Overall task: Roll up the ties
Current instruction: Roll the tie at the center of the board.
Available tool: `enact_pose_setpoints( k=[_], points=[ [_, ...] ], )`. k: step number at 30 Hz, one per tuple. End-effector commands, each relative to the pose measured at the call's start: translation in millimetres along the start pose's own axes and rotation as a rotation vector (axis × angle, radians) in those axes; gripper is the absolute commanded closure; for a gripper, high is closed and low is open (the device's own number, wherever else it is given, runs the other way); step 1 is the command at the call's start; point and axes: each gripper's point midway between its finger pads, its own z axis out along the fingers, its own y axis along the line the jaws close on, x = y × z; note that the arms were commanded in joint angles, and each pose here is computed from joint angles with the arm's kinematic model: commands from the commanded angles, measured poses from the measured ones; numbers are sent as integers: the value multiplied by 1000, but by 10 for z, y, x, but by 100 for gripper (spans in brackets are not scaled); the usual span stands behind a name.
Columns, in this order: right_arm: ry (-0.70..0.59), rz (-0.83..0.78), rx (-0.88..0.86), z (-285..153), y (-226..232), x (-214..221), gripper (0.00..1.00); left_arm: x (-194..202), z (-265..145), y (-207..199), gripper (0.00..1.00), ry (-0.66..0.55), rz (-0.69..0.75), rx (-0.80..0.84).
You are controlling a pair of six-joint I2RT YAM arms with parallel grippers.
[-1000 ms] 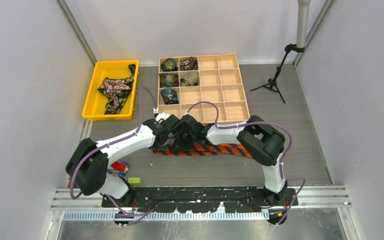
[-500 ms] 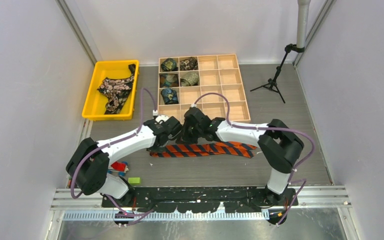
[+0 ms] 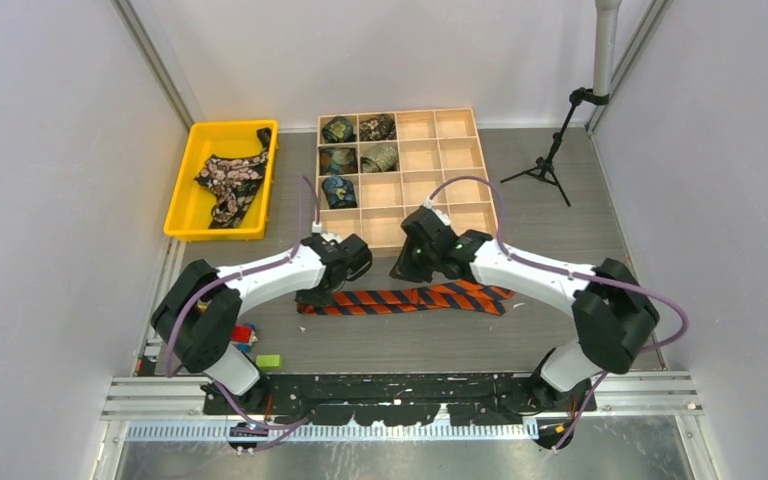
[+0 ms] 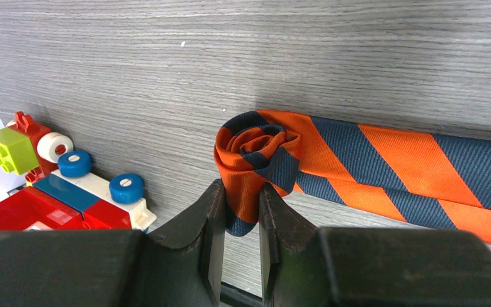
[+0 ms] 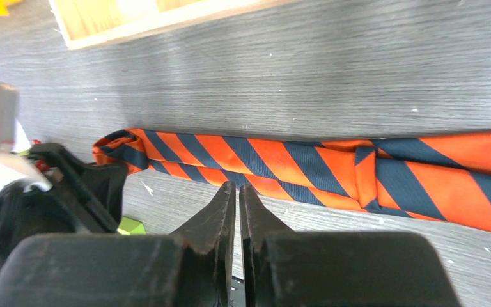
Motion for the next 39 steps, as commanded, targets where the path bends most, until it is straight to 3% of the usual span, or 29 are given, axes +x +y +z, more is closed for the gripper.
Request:
enact_pose_setpoints(
  k=[1, 9, 22, 30, 39],
  points=[
    [-122, -11, -6, -357, -5, -283, 87, -92, -25, -8, 100, -19, -9, -14],
    [-194, -6, -19, -698, -35, -440, 87, -103, -48, -184, 100, -11, 18, -12],
    [-211, 2, -45, -853, -58, -438, 87, -46, 18, -676, 98, 31, 43, 46],
    [-210, -4, -60, -908, -25, -439, 86, -83, -48, -769, 79, 21, 21, 113],
    [-217, -9, -64, -996, 46, -488, 85, -191, -241, -725, 42, -46, -9, 190]
  ],
)
